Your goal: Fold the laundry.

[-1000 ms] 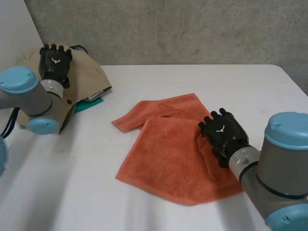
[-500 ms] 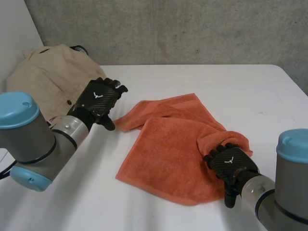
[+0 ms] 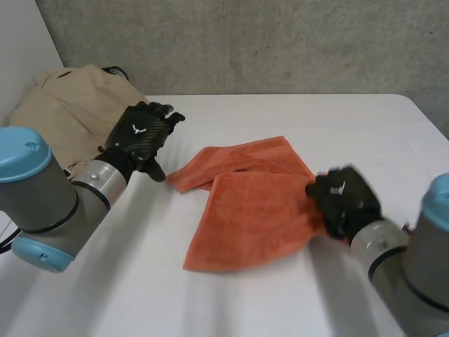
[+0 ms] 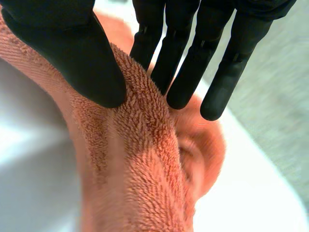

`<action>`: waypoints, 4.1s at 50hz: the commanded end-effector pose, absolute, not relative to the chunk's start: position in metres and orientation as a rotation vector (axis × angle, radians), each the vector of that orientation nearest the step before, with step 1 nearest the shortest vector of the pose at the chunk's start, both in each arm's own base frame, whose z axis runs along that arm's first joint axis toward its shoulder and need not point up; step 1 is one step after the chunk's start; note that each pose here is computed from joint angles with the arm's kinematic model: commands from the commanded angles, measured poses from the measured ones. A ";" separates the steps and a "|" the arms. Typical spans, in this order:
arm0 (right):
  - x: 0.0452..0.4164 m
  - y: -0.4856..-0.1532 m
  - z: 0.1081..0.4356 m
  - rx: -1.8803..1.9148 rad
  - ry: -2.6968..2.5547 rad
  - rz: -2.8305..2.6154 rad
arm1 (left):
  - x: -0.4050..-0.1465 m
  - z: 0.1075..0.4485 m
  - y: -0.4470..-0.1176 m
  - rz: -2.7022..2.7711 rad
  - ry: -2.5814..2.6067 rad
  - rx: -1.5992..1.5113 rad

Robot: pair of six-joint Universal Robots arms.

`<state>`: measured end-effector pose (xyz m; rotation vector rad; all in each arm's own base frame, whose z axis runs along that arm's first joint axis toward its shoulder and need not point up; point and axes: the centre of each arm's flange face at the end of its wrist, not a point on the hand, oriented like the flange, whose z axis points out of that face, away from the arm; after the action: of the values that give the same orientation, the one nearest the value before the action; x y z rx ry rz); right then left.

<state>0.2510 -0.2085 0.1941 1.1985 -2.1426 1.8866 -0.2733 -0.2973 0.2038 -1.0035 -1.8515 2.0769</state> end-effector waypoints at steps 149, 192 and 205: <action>0.235 -0.241 0.370 0.884 -2.022 2.381 | -0.287 0.143 -0.281 1.613 -2.089 -0.799; 0.178 -0.291 0.313 0.959 -2.147 1.880 | -0.252 0.292 -0.252 2.028 -1.819 -0.707; 0.205 -0.344 0.229 1.020 -2.217 1.610 | -0.276 0.184 -0.320 1.856 -2.081 -0.921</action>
<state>0.1944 -0.3196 0.2458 1.0639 -2.2712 1.6328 -0.2618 -0.2774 0.2238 -0.7834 -2.0178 1.8403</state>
